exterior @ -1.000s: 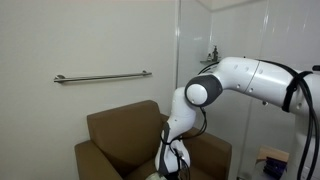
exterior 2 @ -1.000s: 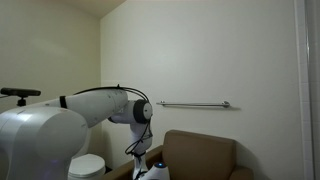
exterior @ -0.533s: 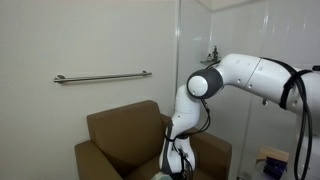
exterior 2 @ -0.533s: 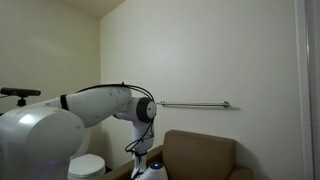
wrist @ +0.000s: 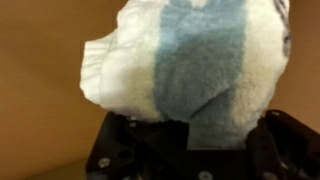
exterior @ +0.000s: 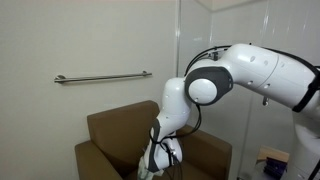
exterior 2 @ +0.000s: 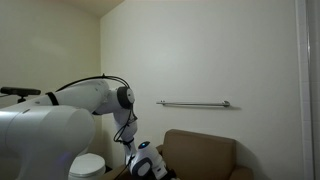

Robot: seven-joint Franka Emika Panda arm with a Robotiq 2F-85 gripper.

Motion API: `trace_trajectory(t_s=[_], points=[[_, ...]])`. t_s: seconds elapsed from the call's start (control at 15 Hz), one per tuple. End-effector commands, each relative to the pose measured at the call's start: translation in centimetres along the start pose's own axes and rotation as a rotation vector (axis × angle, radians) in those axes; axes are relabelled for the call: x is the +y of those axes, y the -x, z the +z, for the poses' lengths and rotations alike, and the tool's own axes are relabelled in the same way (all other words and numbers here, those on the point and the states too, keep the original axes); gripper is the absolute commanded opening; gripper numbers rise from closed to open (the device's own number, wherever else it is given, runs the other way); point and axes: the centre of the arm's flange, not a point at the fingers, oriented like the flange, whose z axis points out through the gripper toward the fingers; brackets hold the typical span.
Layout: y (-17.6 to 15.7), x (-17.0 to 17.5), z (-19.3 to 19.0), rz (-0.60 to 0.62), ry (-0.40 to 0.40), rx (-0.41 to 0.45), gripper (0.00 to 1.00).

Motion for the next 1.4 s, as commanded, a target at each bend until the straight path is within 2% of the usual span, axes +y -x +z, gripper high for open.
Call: trace_trajectory(t_s=[0.0,0.07,0.27,0.6,0.8,0.87,1.07,1.27,1.33], points=[[1.6,-4.3,-2.1,-0.121,-0.159,0.066,0.06],[2.3,-5.9,-1.8,-0.156,-0.190,0.060,0.06],[2.6,-7.5,2.0,-0.182,-0.166,0.009,0.05],[1.1,-5.6,12.7,-0.230,-0.086,-0.147,0.06],[3.0,-3.1,17.7,-0.288,-0.050,-0.276,0.05],[4.0,-1.9,18.3,-0.316,-0.039,-0.317,0.05],[5.3,0.9,16.3,-0.364,-0.009,-0.412,0.05],[7.3,3.6,14.2,-0.387,0.042,-0.434,0.05],[7.6,4.9,13.6,-0.375,0.062,-0.412,0.06]])
